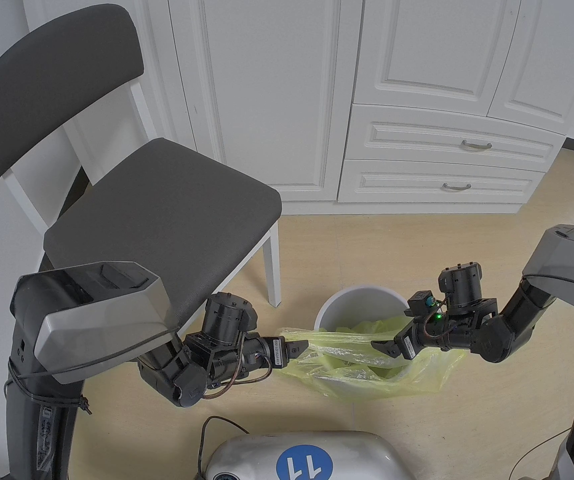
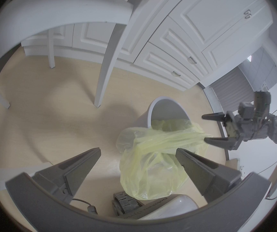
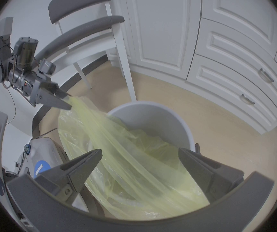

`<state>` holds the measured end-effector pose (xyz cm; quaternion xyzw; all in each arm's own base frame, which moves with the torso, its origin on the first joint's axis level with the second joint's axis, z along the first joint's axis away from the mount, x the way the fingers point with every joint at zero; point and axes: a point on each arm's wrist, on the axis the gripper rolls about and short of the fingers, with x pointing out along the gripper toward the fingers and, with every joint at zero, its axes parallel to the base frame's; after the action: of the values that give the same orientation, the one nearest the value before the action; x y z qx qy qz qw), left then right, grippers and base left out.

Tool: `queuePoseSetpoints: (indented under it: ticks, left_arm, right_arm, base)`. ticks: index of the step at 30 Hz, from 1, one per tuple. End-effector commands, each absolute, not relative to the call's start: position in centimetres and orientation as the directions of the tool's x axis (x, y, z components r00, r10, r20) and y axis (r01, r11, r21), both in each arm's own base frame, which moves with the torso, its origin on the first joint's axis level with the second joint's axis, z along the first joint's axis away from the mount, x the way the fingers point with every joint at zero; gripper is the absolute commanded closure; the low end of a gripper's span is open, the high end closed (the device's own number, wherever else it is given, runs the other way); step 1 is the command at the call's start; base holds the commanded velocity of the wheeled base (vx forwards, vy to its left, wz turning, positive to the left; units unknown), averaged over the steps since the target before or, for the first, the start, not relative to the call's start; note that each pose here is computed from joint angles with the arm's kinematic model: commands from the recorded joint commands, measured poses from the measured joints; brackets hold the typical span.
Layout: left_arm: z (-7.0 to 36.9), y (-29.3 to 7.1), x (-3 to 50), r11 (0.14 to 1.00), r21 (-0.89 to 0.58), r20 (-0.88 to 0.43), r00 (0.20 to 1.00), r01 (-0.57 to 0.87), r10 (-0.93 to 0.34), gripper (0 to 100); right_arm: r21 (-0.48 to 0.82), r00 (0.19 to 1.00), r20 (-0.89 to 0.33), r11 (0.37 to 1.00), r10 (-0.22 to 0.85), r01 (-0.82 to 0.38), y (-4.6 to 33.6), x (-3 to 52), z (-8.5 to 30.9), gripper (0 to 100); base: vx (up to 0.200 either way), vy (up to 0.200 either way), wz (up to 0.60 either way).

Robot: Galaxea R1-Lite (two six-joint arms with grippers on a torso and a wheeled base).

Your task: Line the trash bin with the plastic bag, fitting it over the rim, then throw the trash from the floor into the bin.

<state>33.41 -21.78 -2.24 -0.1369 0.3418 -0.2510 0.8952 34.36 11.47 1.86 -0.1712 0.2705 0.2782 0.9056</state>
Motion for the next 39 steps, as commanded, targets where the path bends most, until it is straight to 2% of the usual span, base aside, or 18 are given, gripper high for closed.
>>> queuePoseSetpoints:
  ticks: [1,6,7,23,31,39]
  left_arm:
    - [-2.9,-21.5,32.9,0.838,-0.41,-0.551,0.635,0.359,-0.542,0]
    - [-3.2,-21.4,32.6,0.839,-0.409,-0.555,0.633,0.358,-0.54,0]
    - [-3.2,-21.3,32.6,0.841,-0.409,-0.555,0.636,0.354,-0.537,0]
    - [-4.1,-21.5,32.7,0.847,-0.4,-0.568,0.63,0.351,-0.529,0]
    - [-3.6,-21.6,32.7,0.833,-0.41,-0.519,0.656,0.371,-0.547,0]
    - [-3.5,-21.5,32.8,0.833,-0.411,-0.517,0.658,0.37,-0.547,0]
  right_arm:
    - [-0.139,0.663,-0.633,0.783,0.401,-0.606,11.7,34.8,-0.7,0]
    - [-0.131,0.646,-0.652,0.78,0.397,-0.612,11.9,35.0,-1.9,0]
    - [-0.127,0.642,-0.66,0.783,0.391,-0.608,11.7,35.2,-2.5,100]
    - [-0.144,0.69,-0.611,0.803,0.387,-0.578,11.0,36.1,-1.1,100]
    - [-0.191,0.789,-0.54,0.871,0.293,-0.453,10.9,38.5,-2.2,100]
    - [-0.191,0.841,-0.467,0.897,0.274,-0.399,11.2,40.1,-2.4,100]
  base:
    - [0.0,0.0,0.0]
    - [0.0,0.0,0.0]
    - [0.0,0.0,0.0]
    - [0.0,0.0,0.0]
    - [0.0,0.0,0.0]
    - [0.0,0.0,0.0]
